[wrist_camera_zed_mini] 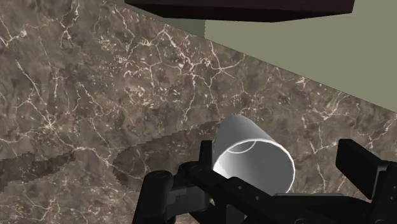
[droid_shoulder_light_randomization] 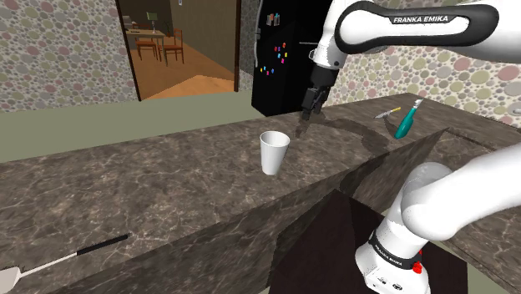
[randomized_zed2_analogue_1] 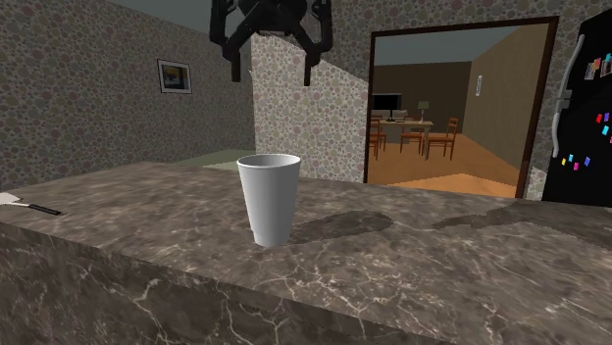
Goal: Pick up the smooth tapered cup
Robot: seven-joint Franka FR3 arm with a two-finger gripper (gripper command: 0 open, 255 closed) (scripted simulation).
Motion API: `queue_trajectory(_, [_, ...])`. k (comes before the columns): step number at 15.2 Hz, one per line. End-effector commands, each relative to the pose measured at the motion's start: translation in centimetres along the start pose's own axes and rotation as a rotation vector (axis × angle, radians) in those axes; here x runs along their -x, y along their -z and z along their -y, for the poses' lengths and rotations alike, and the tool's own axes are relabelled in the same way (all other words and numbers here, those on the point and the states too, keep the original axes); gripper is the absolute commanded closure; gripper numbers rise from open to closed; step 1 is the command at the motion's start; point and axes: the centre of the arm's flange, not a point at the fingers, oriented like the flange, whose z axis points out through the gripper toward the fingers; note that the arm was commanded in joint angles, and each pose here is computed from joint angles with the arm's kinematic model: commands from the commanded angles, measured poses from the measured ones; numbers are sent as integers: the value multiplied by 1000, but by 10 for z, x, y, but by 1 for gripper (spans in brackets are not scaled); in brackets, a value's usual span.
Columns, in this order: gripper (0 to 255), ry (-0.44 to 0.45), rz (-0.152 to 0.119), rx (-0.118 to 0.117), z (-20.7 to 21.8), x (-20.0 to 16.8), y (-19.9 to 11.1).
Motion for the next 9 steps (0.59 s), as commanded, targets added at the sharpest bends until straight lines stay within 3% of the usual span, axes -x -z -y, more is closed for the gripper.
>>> queue_trajectory(1, [0,7,0,-13,-8,-17,-19])
queue_trajectory(9, [0,32,6,-63,-43,-87,-95])
